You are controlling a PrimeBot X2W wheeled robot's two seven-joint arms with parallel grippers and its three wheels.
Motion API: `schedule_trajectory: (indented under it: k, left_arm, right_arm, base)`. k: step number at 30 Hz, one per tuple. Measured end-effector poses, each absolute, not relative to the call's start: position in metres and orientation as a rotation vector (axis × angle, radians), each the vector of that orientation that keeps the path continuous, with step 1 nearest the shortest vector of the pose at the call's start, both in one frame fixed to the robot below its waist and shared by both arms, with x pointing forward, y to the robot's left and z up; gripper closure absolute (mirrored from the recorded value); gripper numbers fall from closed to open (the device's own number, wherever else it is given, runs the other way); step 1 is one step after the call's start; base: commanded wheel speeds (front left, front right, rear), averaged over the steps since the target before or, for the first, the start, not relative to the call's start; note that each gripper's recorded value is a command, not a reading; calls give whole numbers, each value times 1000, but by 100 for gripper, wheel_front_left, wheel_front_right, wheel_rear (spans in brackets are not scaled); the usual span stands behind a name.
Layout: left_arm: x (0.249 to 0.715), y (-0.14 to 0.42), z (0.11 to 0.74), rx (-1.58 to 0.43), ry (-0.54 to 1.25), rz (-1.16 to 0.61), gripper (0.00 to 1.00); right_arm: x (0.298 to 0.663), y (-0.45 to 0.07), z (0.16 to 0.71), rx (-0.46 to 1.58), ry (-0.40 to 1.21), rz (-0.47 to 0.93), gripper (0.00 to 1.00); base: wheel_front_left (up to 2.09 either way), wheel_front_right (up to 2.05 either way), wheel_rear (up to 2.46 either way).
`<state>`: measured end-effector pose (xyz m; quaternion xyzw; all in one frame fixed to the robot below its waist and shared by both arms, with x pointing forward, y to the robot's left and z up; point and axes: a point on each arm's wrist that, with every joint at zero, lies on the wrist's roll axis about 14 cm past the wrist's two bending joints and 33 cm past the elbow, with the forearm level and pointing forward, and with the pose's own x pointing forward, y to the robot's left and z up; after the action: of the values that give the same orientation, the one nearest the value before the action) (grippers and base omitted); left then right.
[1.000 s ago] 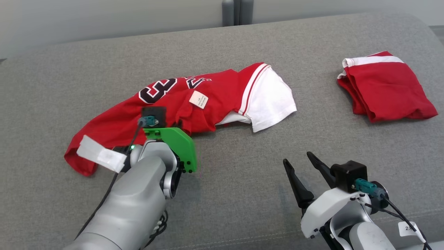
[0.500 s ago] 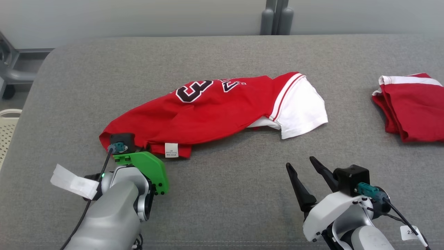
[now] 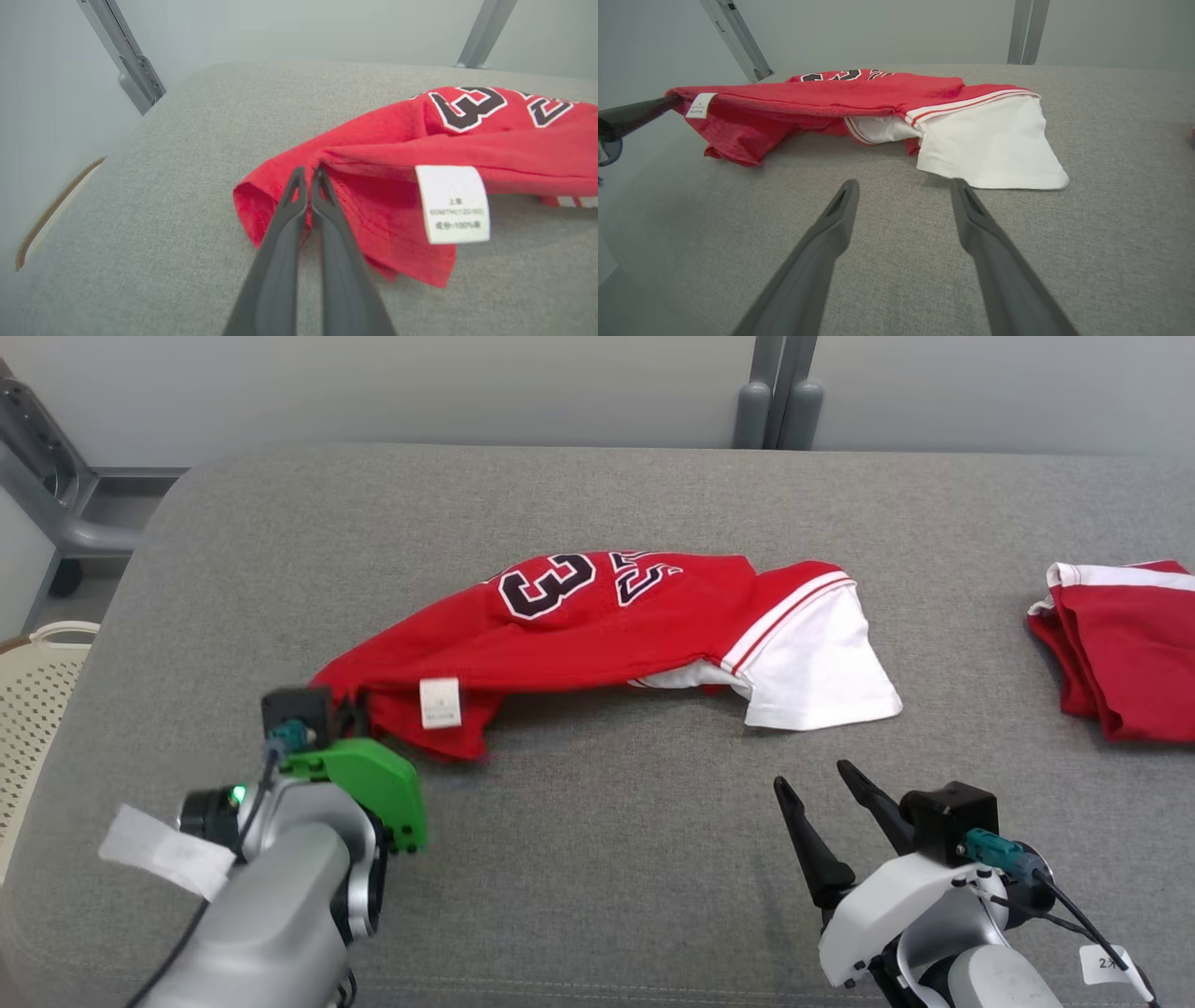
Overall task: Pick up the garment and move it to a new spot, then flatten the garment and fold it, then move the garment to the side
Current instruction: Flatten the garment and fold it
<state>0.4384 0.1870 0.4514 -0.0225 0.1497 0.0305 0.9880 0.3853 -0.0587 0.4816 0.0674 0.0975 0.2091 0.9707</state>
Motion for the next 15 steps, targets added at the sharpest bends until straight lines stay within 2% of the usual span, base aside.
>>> schedule_trajectory:
  k: [3,4,5,6,7,11,15]
  left_arm:
    - [413,173,423,-66,407,27,100]
    - [406,168,416,-73,435,14,96]
    - [399,163,411,-82,460,4,85]
    - [393,159,407,-94,478,-3,58]
    - [387,158,404,-94,493,-4,0]
    - [375,154,404,-140,505,-4,0]
    - [373,159,421,-194,430,18,0]
  right_arm:
    - [386,-59,481,134,198,421,0]
    - [386,-59,481,134,198,421,0]
    - [386,-59,481,133,198,423,0]
    - [386,-57,481,132,199,426,0]
    - [386,-56,481,132,199,430,0]
    - [385,-52,484,128,195,442,0]
    - [383,-58,486,125,187,426,0]
  base:
    - [0,0,0]
    - [0,0,0]
    - [0,0,0]
    - [0,0,0]
    - [0,0,0]
    - [0,0,0]
    - [0,0,0]
